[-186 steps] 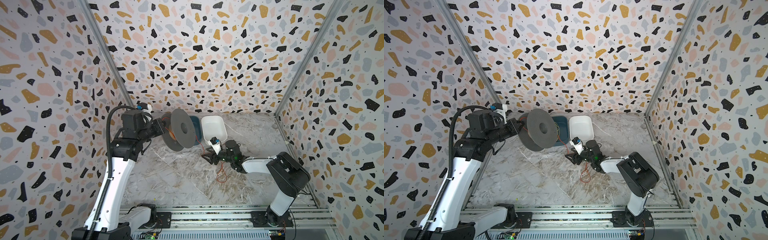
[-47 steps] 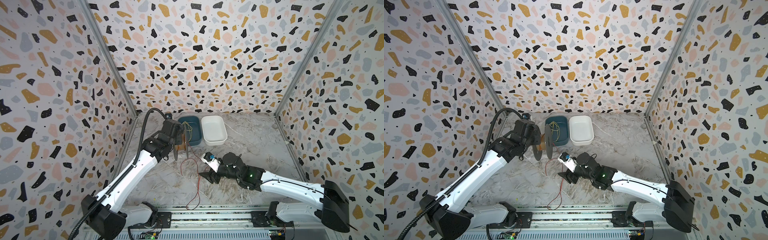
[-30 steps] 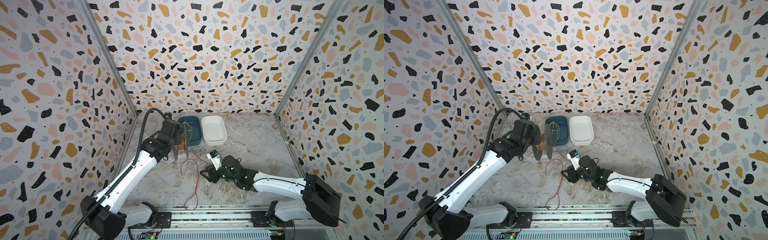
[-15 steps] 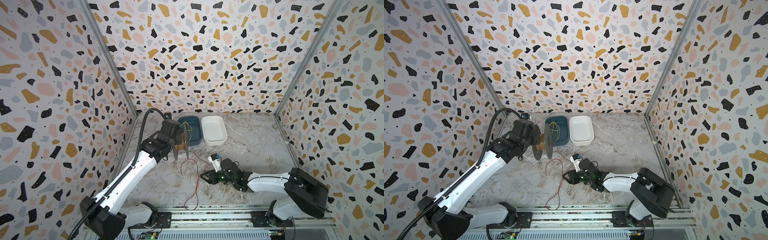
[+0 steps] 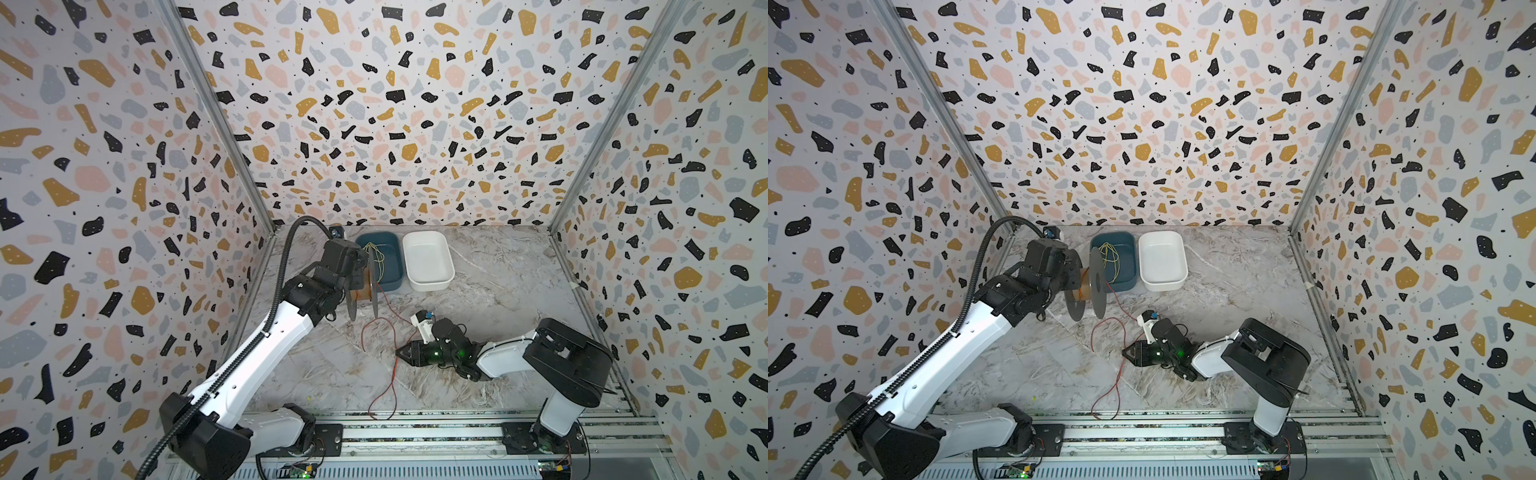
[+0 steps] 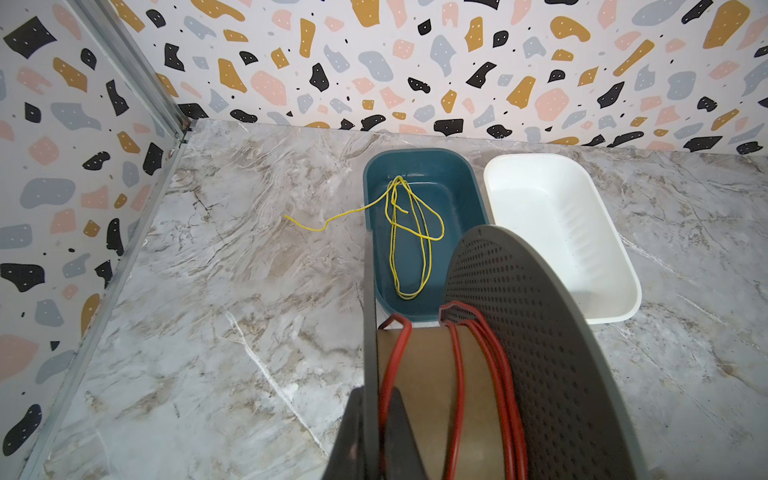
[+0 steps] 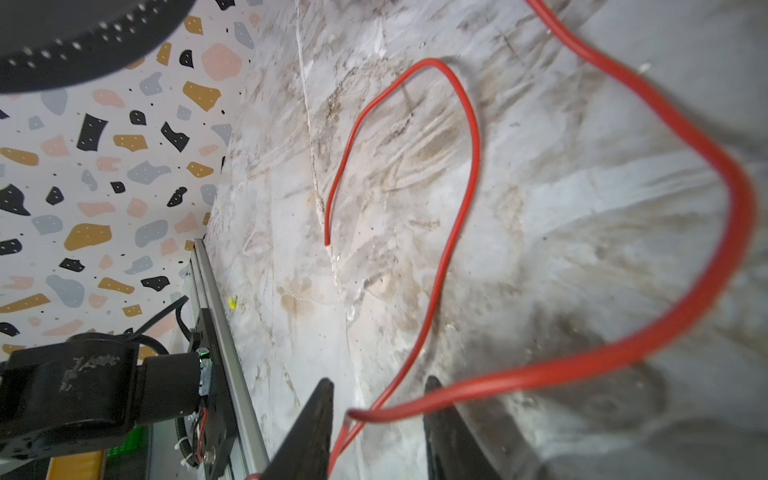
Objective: Wrap the cables
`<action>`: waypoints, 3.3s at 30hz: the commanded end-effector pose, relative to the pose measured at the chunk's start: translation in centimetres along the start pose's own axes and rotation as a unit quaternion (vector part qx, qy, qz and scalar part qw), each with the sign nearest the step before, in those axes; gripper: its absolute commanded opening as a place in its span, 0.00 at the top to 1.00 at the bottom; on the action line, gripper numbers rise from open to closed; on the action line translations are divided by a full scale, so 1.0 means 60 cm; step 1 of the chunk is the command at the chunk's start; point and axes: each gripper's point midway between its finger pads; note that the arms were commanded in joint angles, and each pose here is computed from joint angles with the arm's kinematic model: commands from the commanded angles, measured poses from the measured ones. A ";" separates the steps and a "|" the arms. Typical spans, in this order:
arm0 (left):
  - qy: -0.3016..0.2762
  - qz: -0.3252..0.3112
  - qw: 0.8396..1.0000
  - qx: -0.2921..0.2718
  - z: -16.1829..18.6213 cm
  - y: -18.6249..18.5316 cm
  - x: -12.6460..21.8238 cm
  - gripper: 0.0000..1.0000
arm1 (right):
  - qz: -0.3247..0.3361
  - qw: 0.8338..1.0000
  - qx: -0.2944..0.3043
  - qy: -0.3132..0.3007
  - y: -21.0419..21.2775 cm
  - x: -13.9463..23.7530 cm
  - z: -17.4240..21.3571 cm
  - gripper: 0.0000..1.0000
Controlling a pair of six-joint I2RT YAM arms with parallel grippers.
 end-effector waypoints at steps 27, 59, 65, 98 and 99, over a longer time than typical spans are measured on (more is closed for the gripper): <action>-0.119 0.093 0.975 0.166 -0.197 -0.027 0.042 1.00 | 0.096 0.946 0.309 -0.001 0.099 0.028 -0.035 1.00; -0.188 -0.041 0.961 0.199 -0.236 0.051 -0.032 1.00 | 0.227 0.759 0.603 -0.091 0.339 0.175 -0.159 1.00; -0.172 -0.042 0.967 0.183 -0.200 0.042 -0.034 1.00 | 0.248 0.746 0.606 -0.122 0.357 0.207 -0.215 1.00; -0.108 0.030 0.993 0.030 -0.102 -0.051 -0.009 1.00 | 0.192 0.768 0.583 -0.179 0.397 0.223 -0.439 1.00; -0.107 0.038 0.993 0.021 -0.101 -0.053 -0.005 1.00 | 0.200 0.768 0.582 -0.176 0.389 0.220 -0.446 1.00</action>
Point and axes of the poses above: each gripper's point midway between its finger pads, its own x axis back along the fingers, its own y axis along the line the jaws close on, z = x × y, and after that the axes turned 5 degrees about -x, right-handed
